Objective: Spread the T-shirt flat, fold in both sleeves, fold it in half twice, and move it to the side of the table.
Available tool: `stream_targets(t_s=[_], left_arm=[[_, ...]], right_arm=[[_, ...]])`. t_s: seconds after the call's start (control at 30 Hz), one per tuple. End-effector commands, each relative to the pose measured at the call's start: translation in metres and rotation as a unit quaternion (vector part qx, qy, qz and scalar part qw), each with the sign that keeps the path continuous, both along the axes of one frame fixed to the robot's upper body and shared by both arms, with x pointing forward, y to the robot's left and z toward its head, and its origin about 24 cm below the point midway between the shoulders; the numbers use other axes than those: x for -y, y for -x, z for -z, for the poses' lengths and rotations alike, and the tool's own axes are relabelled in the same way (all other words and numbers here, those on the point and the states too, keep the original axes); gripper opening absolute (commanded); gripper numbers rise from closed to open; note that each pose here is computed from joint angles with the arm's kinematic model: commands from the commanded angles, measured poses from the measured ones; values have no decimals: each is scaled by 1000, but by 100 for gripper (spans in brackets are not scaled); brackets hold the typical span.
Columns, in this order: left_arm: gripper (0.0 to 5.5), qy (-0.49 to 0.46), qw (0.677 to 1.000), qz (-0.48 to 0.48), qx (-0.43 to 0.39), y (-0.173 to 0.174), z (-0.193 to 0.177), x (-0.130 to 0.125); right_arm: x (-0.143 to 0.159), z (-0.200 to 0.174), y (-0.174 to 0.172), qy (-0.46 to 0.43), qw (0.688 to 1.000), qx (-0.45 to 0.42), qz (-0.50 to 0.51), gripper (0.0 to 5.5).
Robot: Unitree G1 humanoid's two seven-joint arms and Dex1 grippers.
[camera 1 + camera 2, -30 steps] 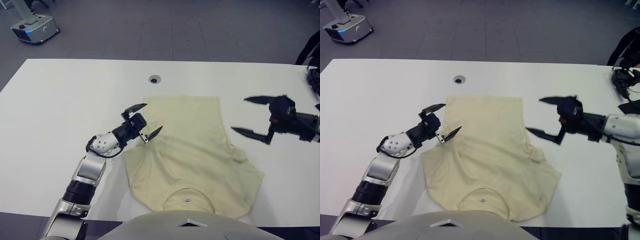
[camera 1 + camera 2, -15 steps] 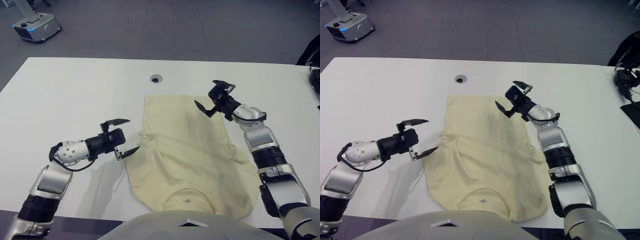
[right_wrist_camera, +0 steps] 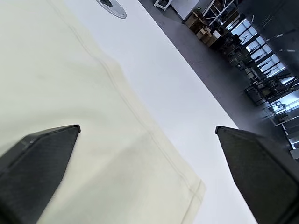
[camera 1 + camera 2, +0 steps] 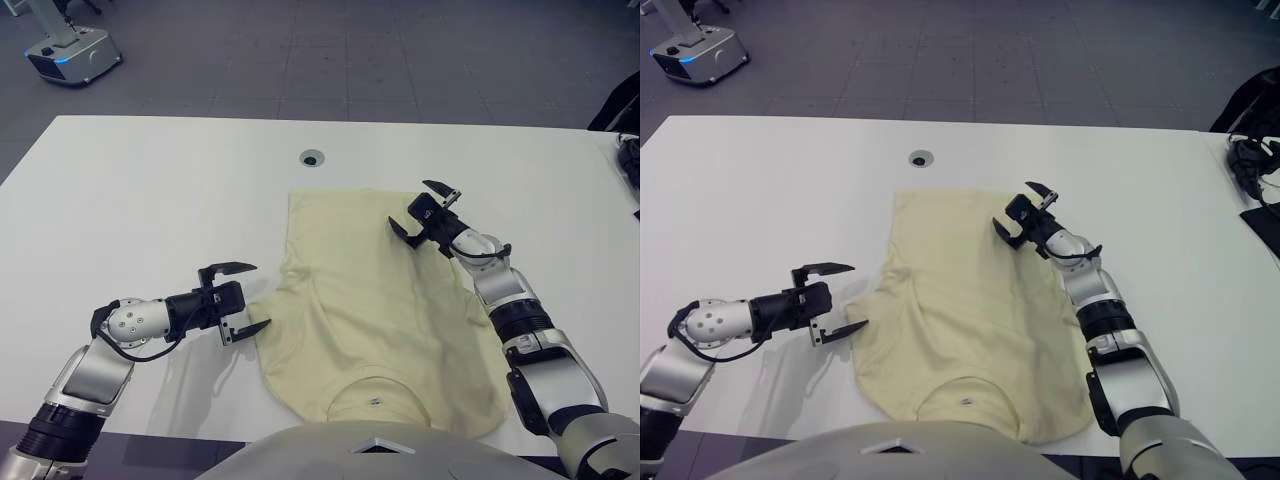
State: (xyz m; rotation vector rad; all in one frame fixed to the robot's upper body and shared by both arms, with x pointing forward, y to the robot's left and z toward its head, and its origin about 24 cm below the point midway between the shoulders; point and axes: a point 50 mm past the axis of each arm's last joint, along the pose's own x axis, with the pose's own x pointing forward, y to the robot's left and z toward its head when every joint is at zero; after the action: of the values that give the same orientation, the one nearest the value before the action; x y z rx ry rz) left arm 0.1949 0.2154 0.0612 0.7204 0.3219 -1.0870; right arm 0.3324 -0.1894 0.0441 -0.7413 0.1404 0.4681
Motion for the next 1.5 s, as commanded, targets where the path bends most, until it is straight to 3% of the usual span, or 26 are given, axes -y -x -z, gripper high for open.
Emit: stream_targets(t_s=[0.03,0.37,1.1,1.5], left_arm=[[540,-57,998,-15,-37,5,14,-17],[540,-57,998,-20,-17,0,4,-20],[540,-32,998,-39,31,17,-20,-11],[540,-41,995,-68,53,18,-25,-13]], right_arm=[[22,17,4,61,997,-36,15,538],[35,25,3,99,995,-32,-1,538],[27,13,-12,111,994,10,-5,538],[23,-7,-15,47,998,47,-22,538]])
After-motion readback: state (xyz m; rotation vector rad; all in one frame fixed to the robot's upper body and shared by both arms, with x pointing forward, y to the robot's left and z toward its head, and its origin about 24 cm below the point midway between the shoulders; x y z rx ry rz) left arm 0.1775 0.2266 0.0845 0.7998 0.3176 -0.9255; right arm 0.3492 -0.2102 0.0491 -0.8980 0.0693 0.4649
